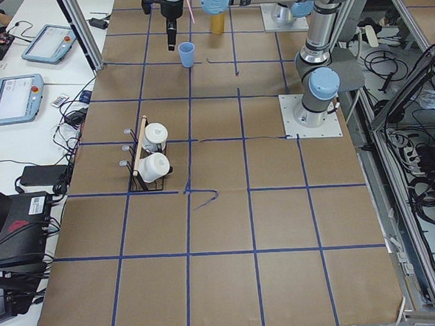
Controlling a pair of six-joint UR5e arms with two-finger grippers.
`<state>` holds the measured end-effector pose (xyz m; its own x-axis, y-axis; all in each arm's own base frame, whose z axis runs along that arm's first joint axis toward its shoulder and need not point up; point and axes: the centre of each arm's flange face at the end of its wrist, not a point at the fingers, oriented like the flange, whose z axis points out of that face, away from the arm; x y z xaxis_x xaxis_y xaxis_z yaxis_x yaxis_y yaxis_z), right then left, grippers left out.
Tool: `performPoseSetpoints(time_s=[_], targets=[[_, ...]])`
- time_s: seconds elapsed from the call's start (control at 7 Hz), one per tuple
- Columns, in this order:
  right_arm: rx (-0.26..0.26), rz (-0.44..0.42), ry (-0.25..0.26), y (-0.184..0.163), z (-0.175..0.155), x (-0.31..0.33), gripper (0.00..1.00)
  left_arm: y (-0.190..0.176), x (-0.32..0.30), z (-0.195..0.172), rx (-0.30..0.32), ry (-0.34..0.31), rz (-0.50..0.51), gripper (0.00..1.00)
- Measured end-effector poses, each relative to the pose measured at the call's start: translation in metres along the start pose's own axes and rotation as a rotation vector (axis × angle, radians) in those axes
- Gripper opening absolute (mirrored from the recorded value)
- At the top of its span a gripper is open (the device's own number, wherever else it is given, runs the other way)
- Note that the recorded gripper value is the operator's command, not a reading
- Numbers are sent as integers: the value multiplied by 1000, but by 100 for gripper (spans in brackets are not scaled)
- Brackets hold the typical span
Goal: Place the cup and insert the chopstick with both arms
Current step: 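Lower the pink chopstick into the blue cup with the right gripper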
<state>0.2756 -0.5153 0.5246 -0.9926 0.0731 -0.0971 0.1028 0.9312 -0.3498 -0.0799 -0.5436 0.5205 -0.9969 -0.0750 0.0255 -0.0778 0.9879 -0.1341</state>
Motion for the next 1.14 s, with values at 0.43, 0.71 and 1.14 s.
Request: performPoseSetpoints(time_s=[0.43,0.71,1.14], targets=[[68,-88,11,17,21,-54,0,41,1,-19,-28,3,-61,100],[82,-91,-2,16,34,-62,0,48,23,-15,-20,11,-35,100],[73,-93,-4,14,57,-66,0,55,55,-18,7,-9,38,100]])
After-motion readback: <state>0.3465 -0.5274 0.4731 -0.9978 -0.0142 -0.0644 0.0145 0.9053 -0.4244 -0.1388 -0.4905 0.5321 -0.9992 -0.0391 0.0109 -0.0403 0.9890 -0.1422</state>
